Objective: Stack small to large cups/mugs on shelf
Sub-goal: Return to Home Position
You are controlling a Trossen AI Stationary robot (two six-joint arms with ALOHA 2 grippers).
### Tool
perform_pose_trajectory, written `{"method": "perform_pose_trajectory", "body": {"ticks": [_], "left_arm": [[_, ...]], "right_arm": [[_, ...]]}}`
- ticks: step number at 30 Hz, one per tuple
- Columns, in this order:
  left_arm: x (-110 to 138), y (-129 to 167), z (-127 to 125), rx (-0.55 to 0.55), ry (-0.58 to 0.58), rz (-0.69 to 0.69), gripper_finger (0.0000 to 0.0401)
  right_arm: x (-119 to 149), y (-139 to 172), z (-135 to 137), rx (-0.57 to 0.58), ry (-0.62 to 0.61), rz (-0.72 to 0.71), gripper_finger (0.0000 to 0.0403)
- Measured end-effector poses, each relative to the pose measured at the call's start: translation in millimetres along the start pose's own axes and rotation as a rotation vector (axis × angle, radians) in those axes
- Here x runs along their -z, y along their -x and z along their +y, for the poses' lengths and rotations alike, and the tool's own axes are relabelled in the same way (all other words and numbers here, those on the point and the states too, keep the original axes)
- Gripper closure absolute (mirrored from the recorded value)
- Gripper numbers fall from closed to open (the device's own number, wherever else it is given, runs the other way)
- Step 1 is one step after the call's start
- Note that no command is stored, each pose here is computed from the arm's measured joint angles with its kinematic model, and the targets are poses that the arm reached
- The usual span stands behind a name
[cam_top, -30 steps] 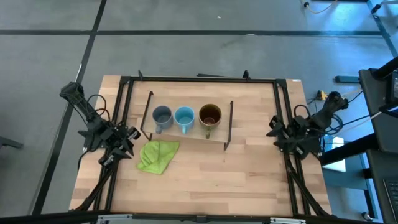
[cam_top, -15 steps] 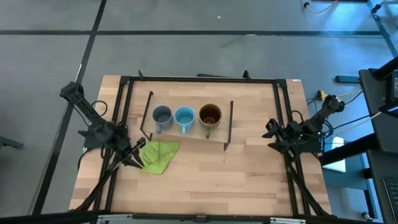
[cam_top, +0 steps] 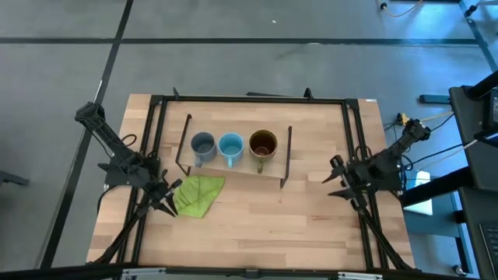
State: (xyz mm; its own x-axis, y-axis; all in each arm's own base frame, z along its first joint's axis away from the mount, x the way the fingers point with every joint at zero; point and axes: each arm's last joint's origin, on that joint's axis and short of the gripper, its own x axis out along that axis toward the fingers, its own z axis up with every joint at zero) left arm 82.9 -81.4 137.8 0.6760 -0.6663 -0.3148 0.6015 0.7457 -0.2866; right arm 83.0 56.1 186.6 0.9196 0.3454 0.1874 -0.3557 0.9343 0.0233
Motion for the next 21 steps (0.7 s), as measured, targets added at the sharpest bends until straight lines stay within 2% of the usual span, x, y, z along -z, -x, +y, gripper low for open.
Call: {"method": "perform_pose_trajectory", "body": {"ticks": [7,10,21], "left_arm": [[3.1,0.1,1.0,-0.010,0.001,0.032,0.0360],[3.1,0.1,1.0,-0.011,0.000,0.032,0.0360],[3.1,0.1,1.0,-0.011,-0.001,0.032,0.0360]], "right_arm": [[21.7,2.4,0.1,0.016,-0.156,0.217,0.0202],[22.1,2.1,0.3,0.015,-0.200,0.222,0.0202],[22.1,2.1,0.3,0.014,-0.192,0.222,0.0202]]}}
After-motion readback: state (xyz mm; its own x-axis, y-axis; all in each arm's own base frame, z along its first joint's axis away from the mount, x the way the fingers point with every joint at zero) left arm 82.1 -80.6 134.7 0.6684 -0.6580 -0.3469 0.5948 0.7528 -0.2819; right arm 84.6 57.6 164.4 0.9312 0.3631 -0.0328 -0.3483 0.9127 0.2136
